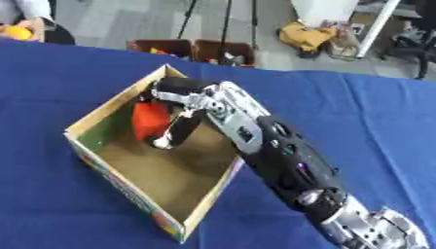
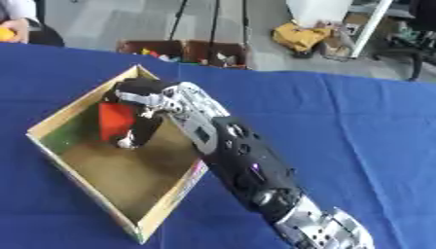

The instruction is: Pick up objects on the table and place them in the box.

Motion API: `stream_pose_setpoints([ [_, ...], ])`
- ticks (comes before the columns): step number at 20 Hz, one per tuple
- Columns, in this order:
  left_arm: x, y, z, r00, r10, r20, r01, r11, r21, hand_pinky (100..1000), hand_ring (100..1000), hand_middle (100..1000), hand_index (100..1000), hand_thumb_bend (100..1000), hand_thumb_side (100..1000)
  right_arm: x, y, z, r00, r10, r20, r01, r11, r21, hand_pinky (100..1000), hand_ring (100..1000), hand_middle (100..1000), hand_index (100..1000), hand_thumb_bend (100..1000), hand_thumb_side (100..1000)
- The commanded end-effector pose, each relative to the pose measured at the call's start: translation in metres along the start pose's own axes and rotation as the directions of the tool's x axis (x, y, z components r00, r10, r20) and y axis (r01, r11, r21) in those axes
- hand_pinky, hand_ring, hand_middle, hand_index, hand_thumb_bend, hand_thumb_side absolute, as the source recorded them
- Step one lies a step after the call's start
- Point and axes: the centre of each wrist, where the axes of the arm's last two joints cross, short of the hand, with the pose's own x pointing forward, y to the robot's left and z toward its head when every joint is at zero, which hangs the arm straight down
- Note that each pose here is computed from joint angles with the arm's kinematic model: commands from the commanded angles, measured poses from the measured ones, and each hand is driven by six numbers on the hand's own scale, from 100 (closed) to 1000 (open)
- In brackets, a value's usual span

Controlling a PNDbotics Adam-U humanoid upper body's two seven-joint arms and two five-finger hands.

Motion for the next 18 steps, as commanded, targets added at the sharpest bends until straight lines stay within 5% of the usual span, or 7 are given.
stream_pose_setpoints([
  [1,0.005,0.000,-0.007,1.000,-0.002,0.023,0.003,1.000,-0.017,541,710,812,882,100,925,-0.001,-0.006,0.001,0.999,0.032,-0.003,-0.032,0.999,0.006,540,523,462,572,100,202],
  [6,0.005,0.000,-0.007,1.000,-0.002,0.022,0.003,1.000,-0.017,541,705,812,883,100,924,-0.003,-0.005,0.002,0.999,0.051,0.006,-0.052,0.998,0.040,593,594,566,691,100,173],
  [9,0.005,0.000,-0.006,1.000,-0.002,0.019,0.002,1.000,-0.017,541,702,812,883,100,925,-0.002,-0.008,0.004,0.997,0.070,0.025,-0.072,0.995,0.062,664,676,692,778,420,245],
  [12,0.005,0.000,-0.006,1.000,-0.002,0.017,0.002,1.000,-0.017,541,702,812,883,100,924,-0.002,-0.012,0.007,0.996,0.079,0.037,-0.081,0.994,0.077,734,751,779,837,611,286],
  [18,0.005,0.001,-0.004,1.000,-0.006,0.011,0.006,1.000,-0.016,541,702,812,883,100,922,0.000,-0.033,0.021,0.997,0.061,0.047,-0.061,0.998,0.007,793,784,812,872,715,347],
])
